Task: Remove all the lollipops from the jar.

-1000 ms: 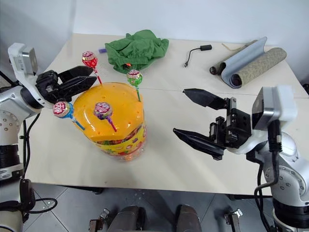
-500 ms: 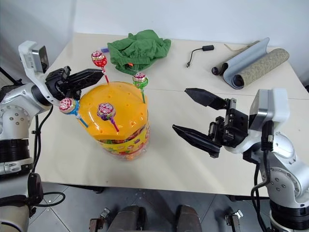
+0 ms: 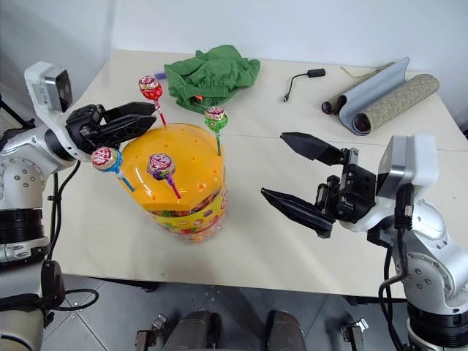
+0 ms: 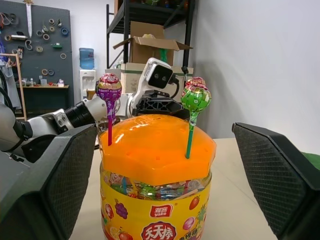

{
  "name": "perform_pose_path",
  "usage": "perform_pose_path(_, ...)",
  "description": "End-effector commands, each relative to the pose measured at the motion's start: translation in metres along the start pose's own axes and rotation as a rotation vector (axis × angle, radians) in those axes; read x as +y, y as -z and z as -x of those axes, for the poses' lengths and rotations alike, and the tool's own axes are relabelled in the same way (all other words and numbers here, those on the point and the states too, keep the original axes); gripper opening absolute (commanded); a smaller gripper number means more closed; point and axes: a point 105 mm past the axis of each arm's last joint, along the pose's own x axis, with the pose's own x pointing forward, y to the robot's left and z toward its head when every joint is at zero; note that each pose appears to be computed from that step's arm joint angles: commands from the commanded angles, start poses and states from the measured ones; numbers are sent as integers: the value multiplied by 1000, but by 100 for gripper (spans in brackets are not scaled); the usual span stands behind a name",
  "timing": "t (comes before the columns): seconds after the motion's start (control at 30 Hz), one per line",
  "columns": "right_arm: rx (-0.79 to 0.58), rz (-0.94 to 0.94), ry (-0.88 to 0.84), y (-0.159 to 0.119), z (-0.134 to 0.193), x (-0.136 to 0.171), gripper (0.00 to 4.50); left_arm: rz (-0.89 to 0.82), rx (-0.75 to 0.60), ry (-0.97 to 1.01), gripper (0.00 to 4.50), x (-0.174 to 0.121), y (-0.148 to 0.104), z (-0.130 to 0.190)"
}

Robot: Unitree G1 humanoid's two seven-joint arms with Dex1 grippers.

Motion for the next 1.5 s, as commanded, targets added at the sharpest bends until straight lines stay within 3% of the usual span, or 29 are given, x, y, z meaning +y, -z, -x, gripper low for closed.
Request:
perform_pose_path(0.03, -27, 45, -16, -9, -2, 4, 450, -46, -18, 19, 200, 3, -9, -6)
perform_pose_path(0.07, -26, 45, -16, -9, -2, 5, 450, -47, -17, 19, 200, 5, -9, -7)
perform_pose_path(0.17, -29, 50, -13, -10, -3, 5, 450, -55, -27, -3, 144, 11, -9, -10)
perform_pose_path(0.27, -32, 56, -7, -11, -3, 4, 450, -80, -31, -24, 53, 15, -12, -15)
perform_pose_path(0.33, -34, 56, -4, -10, -3, 4, 450, -72, -108, -10, 2, 13, -24, -19)
perform_pose_path(0.5, -48, 52, -8, -11, -3, 3, 450, 81, -307, 21, 2, 8, -60, -9)
perform_pose_path(0.57, -65, 52, -15, -14, -4, 3, 450, 73, -399, -145, 2, 29, -70, 19)
perform_pose_path(0.63, -72, 55, -24, -16, -5, 3, 450, 92, -403, -344, 2, 51, -63, 55)
perform_pose_path(0.77, -30, 80, -57, -14, -4, 4, 450, 105, -150, -655, 2, 75, -18, 108)
perform_pose_path(0.87, 141, 133, -127, 5, 12, 6, 450, 126, 288, -841, 2, 64, 53, 169)
perform_pose_path(0.9, 174, 135, -140, 10, 17, 6, 450, 147, 371, -870, 2, 57, 66, 183)
perform_pose_path(0.97, 221, 140, -170, 17, 25, 8, 450, 178, 497, -899, 2, 44, 83, 201)
perform_pose_path(1.13, 303, 127, -261, 32, 36, 21, 450, 275, 604, -919, 2, 22, 97, 211)
perform_pose_path(1.33, 272, 123, -273, 30, 37, 24, 450, 295, 644, -938, 161, 7, 94, 218)
perform_pose_path(1.47, 204, 121, -225, 18, 32, 22, 450, 85, 530, -783, 282, -3, 58, 209)
perform_pose_path(1.5, 180, 117, -212, 14, 29, 21, 450, 35, 484, -713, 282, -8, 47, 203)
